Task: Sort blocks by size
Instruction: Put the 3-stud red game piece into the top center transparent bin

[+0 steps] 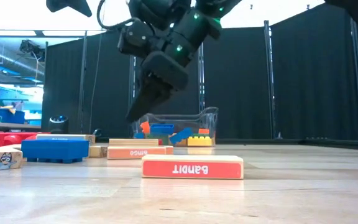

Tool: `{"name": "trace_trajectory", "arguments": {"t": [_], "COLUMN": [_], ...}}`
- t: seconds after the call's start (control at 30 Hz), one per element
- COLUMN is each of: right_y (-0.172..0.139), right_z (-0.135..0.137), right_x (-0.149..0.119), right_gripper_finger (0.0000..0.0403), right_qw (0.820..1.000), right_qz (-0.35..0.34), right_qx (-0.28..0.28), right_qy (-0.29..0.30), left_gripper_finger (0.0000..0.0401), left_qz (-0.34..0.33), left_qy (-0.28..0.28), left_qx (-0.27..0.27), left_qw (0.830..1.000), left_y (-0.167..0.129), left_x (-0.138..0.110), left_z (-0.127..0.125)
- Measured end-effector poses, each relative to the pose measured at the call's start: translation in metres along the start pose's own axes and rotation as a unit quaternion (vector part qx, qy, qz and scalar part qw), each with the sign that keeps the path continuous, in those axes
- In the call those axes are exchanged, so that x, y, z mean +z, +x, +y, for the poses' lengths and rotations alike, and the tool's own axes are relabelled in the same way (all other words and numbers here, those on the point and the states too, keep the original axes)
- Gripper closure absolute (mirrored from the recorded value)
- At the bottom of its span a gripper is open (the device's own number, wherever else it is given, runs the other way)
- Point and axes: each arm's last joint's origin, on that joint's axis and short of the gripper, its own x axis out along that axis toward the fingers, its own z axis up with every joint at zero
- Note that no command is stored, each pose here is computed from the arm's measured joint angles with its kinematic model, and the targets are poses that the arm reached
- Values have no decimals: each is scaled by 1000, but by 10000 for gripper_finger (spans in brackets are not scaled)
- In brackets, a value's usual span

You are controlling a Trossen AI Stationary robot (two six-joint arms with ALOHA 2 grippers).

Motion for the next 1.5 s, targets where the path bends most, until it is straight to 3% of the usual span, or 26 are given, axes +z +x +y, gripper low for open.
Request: {"name": "trace_trajectory", "arguments": {"t": [0.33, 0.6, 0.8, 1.17, 1.37, 1.5], "right_y": [12, 43, 42, 40, 37, 33], "right_z": [14, 23, 18, 16, 15, 15], "right_x": [14, -1, -7, -11, -14, -15], "right_gripper_finger": [159, 163, 171, 293, 383, 389], "right_qw": [996, 998, 999, 999, 999, 998], "right_qz": [-75, -38, -3, 20, 39, 53], "right_qx": [-11, -13, -23, -21, -20, -28], "right_qy": [-38, -42, -39, -33, 2, 20], "left_gripper_finger": [388, 388, 388, 388, 388, 388], "left_qz": [-2, -2, -2, -1, -1, -1], "left_qy": [0, 0, 0, 0, 11, 12], "left_qx": [3, 4, 4, 4, 4, 4], "left_qw": [1000, 1000, 1000, 1000, 1000, 1000], "left_y": [0, 0, 0, 0, 0, 0], "left_x": [0, 0, 0, 0, 0, 0], "left_z": [0, 0, 0, 0, 0, 0]}}
